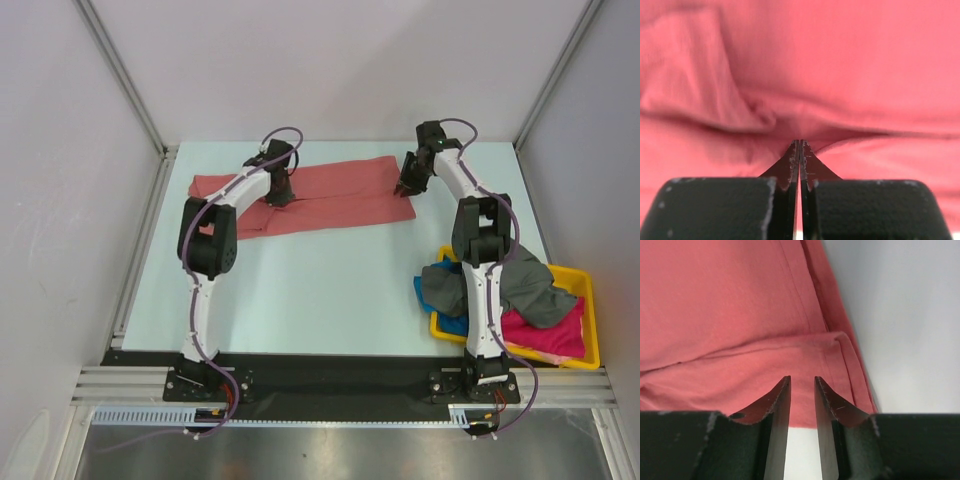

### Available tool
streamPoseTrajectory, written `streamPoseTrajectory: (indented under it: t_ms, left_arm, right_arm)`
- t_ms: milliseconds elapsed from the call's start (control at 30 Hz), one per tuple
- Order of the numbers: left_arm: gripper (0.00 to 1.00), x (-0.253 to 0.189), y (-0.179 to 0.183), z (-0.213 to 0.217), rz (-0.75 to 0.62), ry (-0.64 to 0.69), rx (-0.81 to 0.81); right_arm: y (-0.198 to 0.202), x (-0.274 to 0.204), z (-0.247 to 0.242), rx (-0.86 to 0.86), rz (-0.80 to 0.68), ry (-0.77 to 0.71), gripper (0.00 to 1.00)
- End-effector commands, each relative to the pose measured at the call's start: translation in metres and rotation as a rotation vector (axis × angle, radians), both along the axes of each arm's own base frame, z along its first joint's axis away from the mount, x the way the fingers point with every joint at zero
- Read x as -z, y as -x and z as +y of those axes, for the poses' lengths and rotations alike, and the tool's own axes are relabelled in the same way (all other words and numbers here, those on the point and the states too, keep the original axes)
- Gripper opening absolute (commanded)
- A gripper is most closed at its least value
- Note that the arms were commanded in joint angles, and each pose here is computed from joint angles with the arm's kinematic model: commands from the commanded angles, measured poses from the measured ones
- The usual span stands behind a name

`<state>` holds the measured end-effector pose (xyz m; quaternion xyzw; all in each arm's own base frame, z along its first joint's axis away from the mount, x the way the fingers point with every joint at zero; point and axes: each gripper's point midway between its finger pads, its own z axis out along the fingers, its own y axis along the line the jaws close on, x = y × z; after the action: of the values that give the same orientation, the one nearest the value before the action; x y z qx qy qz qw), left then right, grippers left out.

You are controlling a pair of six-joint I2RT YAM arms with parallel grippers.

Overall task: Fold and stack the t-shirts
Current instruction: Fold the tshirt

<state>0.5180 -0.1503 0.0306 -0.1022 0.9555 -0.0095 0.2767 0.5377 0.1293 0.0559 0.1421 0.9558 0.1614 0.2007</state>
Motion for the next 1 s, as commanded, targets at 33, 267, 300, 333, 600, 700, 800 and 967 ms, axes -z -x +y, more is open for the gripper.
streamPoseTrajectory:
  t_ms: [33, 267, 300, 333, 600, 700, 800, 967]
  left_arm:
    - [0.0, -0.056, 0.016, -0.014, -0.058, 0.094, 0.017]
    - [0.0, -0.078, 0.048, -0.016, -0.049, 0.142, 0.038]
    - [0.0, -0.081, 0.051, -0.015, -0.047, 0.145, 0.039]
    - [0.0, -0.083, 0.054, -0.015, -0.045, 0.147, 0.044]
    - [0.02, -0.103, 0.08, 0.01, -0.025, 0.154, 0.032]
    - [0.03, -0.093, 0.096, 0.036, 0.007, 0.178, -0.049]
    - [0.06, -0.089, 0.114, 0.077, 0.017, 0.207, -0.192]
    - [0.08, -0.073, 0.142, 0.136, 0.046, 0.294, -0.387]
  right_arm:
    - [-0.031, 0.002, -0.002, 0.035, -0.075, -0.014, 0.29]
    - [-0.063, 0.013, 0.004, 0.023, -0.149, -0.053, 0.29]
    - [-0.066, 0.009, 0.006, 0.018, -0.156, -0.062, 0.29]
    - [-0.07, 0.005, 0.005, 0.019, -0.17, -0.064, 0.29]
    - [-0.043, -0.036, -0.008, 0.058, -0.135, -0.046, 0.42]
    - [-0.022, -0.042, -0.014, 0.029, -0.11, 0.023, 0.51]
    - [-0.006, -0.052, -0.018, 0.015, -0.086, 0.06, 0.53]
    - [0.001, -0.043, 0.002, -0.019, -0.105, -0.02, 0.11]
